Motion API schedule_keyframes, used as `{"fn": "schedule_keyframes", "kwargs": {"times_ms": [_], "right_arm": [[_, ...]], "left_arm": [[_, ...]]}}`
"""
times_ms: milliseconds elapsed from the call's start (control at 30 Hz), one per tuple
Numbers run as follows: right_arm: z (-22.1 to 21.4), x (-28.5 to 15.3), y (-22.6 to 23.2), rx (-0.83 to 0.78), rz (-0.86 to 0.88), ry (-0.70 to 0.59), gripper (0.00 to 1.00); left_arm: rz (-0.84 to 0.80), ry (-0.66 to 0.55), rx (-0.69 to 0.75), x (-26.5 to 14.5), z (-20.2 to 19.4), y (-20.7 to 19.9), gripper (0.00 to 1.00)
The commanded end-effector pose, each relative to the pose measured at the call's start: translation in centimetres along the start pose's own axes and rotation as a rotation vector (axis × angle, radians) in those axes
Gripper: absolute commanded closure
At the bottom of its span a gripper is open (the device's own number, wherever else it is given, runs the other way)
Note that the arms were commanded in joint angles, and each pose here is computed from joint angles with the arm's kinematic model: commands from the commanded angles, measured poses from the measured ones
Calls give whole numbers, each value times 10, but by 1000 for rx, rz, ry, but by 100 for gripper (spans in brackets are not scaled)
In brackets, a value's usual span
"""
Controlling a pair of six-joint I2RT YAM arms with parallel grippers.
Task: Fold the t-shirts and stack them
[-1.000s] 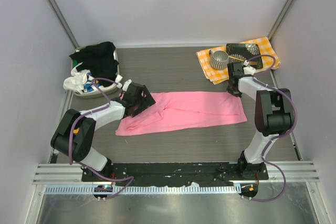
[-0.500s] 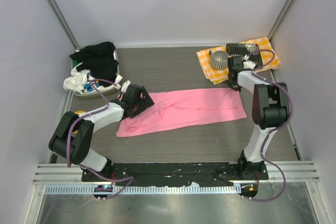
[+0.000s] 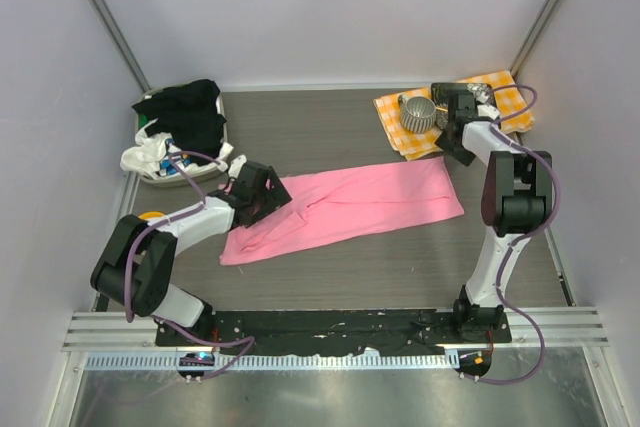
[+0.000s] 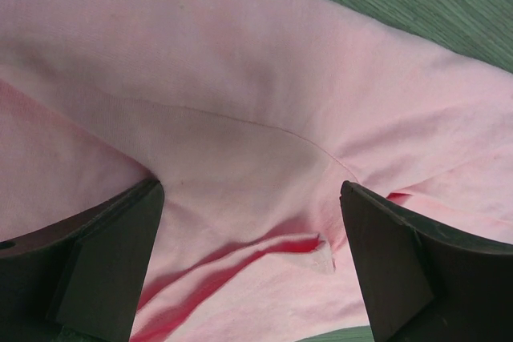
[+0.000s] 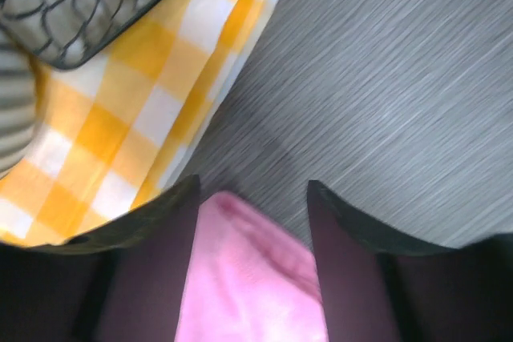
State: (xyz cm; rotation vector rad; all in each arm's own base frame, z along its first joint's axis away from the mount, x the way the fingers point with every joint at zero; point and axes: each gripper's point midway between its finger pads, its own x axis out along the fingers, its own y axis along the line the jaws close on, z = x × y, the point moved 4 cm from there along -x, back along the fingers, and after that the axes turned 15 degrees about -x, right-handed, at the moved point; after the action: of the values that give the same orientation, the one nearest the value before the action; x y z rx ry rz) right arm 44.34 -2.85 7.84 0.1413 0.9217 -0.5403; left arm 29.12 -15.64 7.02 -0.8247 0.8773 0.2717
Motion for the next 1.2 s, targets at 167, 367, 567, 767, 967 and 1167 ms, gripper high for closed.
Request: {"fn": "schedule_keyframes", "kwargs": {"times_ms": [167,367,567,767,967,1167], "right_arm": [[35,-34,-15,110,68,-99,16],[12,-86,4,28,176,-105,16],[-24,-124,20,-65,287,-113,16],[-51,-115,29,-152,341,-71,18],[-72,-107,51,-200,433,-38,19],[-94,-106,82,-277,503,0,19]], "left_arm": [[123,-8,46,-3,-1,35,2],[109,2,43,-11,0,31,2],[86,4,53,-25,7,18,0],[41,60,76,-40,12,-10,0],[2,44,40,-65,17,-14,0],[-22,42,45,-83,21,-17,0]]}}
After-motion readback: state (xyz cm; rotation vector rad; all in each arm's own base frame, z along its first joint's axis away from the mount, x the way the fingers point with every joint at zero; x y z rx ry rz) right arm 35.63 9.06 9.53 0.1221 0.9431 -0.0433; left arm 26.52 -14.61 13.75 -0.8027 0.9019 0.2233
